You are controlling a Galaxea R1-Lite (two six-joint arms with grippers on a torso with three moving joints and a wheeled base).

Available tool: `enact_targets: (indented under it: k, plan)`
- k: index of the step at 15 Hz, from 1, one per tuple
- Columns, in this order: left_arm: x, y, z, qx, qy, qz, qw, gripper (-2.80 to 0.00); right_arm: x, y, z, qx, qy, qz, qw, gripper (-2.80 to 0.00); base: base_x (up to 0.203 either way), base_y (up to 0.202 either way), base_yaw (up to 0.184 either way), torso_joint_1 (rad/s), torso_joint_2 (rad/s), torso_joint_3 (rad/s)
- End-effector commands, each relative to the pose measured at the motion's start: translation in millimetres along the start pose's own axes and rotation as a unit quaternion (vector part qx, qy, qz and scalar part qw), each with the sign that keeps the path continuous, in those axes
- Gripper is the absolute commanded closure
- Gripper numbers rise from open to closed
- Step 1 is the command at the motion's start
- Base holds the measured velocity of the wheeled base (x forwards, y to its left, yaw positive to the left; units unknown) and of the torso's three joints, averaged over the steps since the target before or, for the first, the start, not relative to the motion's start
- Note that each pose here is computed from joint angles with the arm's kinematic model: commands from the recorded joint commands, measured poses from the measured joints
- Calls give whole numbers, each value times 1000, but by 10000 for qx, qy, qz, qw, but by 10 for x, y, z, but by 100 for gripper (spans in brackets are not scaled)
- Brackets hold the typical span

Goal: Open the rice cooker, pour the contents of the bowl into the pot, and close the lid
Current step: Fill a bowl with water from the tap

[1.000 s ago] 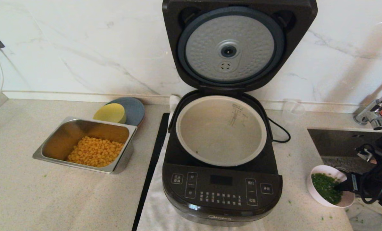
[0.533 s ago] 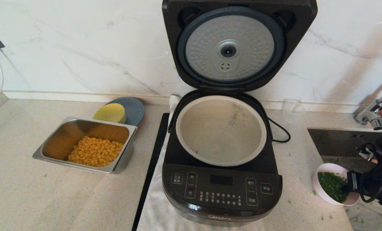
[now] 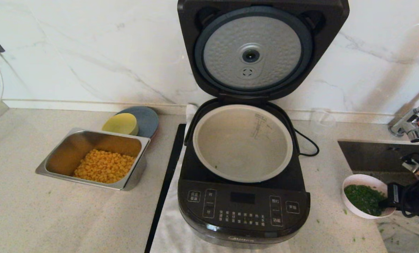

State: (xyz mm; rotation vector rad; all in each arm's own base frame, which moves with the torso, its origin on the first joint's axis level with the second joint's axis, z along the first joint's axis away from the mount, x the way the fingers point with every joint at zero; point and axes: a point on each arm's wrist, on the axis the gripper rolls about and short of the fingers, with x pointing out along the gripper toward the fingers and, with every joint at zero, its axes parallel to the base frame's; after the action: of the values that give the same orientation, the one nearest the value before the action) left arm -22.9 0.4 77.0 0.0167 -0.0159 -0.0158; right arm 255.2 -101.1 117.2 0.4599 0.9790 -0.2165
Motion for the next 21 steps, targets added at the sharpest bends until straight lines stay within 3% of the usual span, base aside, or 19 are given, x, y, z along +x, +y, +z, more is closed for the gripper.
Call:
enact_targets:
  k: [1, 6, 12, 21]
  plan:
    - [5, 0, -21, 0, 33, 2, 10000, 0, -217, -78, 94, 202, -176, 63, 9996, 0, 0, 0, 0, 0, 0, 0]
    - [5, 0, -21, 0, 33, 2, 10000, 0, -522, -551, 325, 1075, -353, 177, 9934, 0, 0, 0, 0, 0, 0, 0]
    - [5, 0, -21, 0, 33, 2, 10000, 0, -606, -1316, 459, 2030, -672, 169, 9767, 0, 0, 0, 0, 0, 0, 0]
    - [5, 0, -21, 0, 33, 2, 10000, 0, -452, -2299, 653, 2779, -1037, -26, 9550, 0, 0, 0, 0, 0, 0, 0]
